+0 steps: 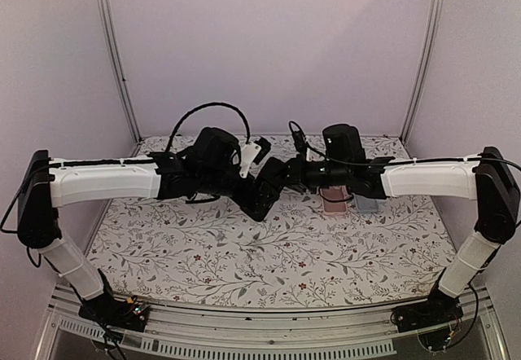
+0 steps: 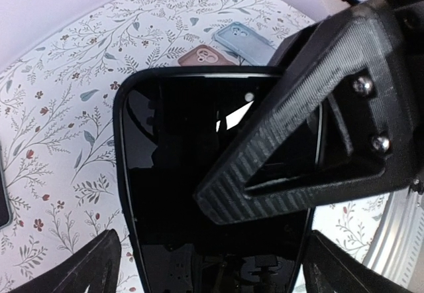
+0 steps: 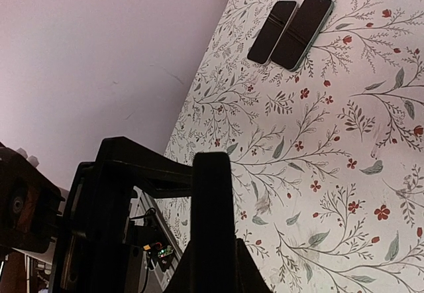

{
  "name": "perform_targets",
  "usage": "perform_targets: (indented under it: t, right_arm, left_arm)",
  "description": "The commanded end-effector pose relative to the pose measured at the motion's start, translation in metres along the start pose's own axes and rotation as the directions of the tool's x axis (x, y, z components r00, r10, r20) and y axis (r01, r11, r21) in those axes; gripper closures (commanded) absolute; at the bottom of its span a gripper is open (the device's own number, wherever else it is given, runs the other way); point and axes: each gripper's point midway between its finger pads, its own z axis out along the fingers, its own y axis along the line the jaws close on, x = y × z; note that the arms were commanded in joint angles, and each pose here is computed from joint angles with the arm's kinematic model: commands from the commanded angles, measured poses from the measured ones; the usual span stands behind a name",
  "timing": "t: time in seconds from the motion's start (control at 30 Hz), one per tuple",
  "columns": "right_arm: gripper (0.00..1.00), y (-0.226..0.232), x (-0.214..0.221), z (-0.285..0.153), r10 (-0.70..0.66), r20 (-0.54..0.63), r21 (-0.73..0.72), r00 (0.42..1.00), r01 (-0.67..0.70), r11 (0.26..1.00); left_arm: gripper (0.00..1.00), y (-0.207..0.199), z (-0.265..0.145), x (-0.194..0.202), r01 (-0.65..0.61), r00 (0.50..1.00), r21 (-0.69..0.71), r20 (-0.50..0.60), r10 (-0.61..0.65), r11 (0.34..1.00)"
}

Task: Take the phone out of the phone case
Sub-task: Pass from the left arm to the right, then pass from the right arm to the left

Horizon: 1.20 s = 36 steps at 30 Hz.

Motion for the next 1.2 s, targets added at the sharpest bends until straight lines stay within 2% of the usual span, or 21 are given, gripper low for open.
perform_targets:
  t: [0.0,0.13,0.33,0.63,0.9,0.97,1.07,1.17]
  right_arm:
    - [1.0,0.039,-0.016,-0.019,-0.097,0.035,-0.113,0.995,0.1,0.989]
    - [1.0,0.047,-0.019,-0.028,-0.147,0.022,-0.16,0.989,0.148,0.976]
    - [1.0,0.058,-0.024,-0.043,-0.211,0.041,-0.197,0.977,0.215,0.957]
    - [1.0,0.073,-0.037,-0.064,-0.203,0.111,-0.259,0.973,0.226,0.939]
    - [1.0,0.076,-0.046,-0.076,-0.1,0.214,-0.32,0.972,0.166,0.933]
    - [1.0,0.073,-0.047,-0.076,-0.068,0.226,-0.328,0.972,0.142,0.934]
    - [1.0,0.073,-0.048,-0.077,-0.056,0.241,-0.335,0.969,0.137,0.932]
    - [1.0,0.071,-0.049,-0.077,-0.041,0.248,-0.332,0.968,0.124,0.935]
  left_arm:
    - [0.03,0.005,-0.017,-0.015,0.03,0.998,0.056,0.059,-0.033,0.998]
    - [0.04,0.0,-0.027,-0.014,0.091,0.993,0.212,0.058,-0.106,0.973]
    - [0.06,-0.008,-0.05,-0.019,0.169,0.969,0.46,0.083,-0.232,0.872]
    - [0.12,-0.012,-0.051,-0.008,0.294,0.926,0.595,0.017,-0.378,0.748]
    - [0.25,-0.016,-0.059,-0.018,0.42,0.82,0.718,-0.038,-0.571,0.555]
    - [0.3,-0.018,-0.066,-0.025,0.412,0.792,0.757,-0.023,-0.609,0.507]
    - [0.35,-0.02,-0.066,-0.027,0.431,0.761,0.772,-0.033,-0.648,0.468]
    - [0.4,-0.023,-0.063,-0.03,0.445,0.742,0.769,-0.03,-0.67,0.459]
